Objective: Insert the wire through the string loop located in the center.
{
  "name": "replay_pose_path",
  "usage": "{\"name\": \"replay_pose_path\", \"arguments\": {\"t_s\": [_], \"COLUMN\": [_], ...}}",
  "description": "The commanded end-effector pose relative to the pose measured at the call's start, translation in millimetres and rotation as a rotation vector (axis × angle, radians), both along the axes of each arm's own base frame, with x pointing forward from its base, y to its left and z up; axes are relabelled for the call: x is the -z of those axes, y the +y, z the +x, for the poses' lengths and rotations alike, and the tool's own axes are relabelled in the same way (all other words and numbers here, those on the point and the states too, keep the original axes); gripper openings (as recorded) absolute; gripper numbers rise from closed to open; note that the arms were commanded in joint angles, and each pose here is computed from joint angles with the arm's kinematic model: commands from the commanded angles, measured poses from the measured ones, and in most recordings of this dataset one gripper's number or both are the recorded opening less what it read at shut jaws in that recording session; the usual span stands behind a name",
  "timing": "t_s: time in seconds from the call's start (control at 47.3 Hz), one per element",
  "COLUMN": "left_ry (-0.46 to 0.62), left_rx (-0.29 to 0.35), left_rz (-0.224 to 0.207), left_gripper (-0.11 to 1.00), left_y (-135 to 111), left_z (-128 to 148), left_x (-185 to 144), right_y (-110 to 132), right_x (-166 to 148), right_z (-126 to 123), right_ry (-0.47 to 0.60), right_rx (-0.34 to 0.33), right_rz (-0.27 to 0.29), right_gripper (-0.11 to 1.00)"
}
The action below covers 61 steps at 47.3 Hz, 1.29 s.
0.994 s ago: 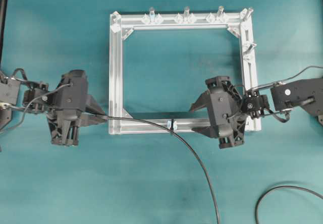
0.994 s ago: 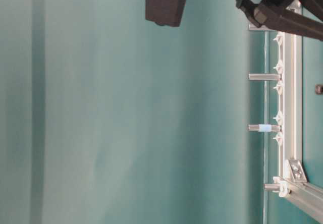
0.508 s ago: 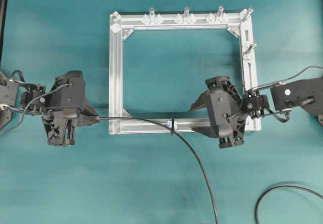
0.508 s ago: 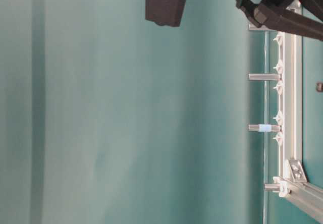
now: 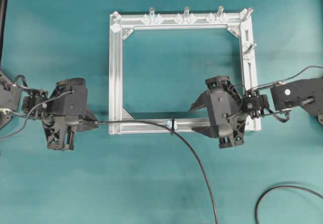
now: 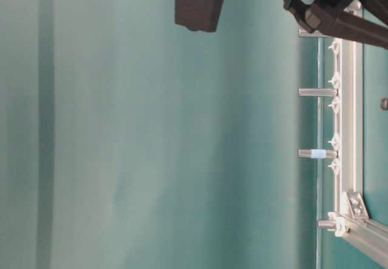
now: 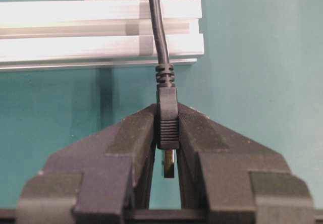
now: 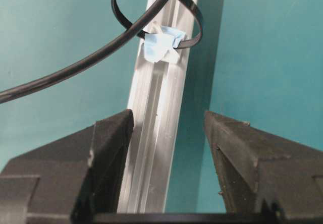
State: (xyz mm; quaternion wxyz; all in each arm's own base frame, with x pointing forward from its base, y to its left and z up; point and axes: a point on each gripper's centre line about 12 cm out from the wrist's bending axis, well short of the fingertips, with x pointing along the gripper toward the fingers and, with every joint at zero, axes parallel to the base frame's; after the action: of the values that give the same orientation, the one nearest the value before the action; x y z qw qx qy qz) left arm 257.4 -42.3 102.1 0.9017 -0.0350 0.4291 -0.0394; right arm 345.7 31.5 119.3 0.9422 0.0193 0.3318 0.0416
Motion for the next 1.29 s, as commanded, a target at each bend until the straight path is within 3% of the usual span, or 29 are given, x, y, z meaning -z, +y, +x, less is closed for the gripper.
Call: {"name": "replay_pose_path", "arguments": {"t_s": [0.0,0.402,0.635,0.74,1.269], "left_ry": [-0.022,-0.023,-0.021,-0.027,-0.12], "left_rx": [0.0,0.005,0.004,0.006,0.007], "left_rz": [-0.008,-0.005,-0.005,-0.005,-0.015], "left_gripper": [0.12,0.13,0.73,0.66,0.66], "left_y": [-2.0,-2.5,-2.3,-2.9,-1.7], "left_z": [4.8,5.0,6.0,7.4,7.5], "left_x": [-5.1,-5.7,-6.5,-8.1,-33.2], "right_y": [0.4,0.5,0.4,0.5,0.8], "right_x": [-11.2,-12.5,-12.1,-11.6,-31.7], "right_z": [2.7,4.0,3.6,3.0,8.3], "right_ry": [-0.037,-0.041,-0.04,-0.041,-0.098], "right_rx": [-0.002,-0.002,-0.002,-0.002,-0.002], "right_rz": [0.003,0.003,0.003,0.004,0.008], "right_gripper": [0.6,0.6,0.6,0.6,0.6]}}
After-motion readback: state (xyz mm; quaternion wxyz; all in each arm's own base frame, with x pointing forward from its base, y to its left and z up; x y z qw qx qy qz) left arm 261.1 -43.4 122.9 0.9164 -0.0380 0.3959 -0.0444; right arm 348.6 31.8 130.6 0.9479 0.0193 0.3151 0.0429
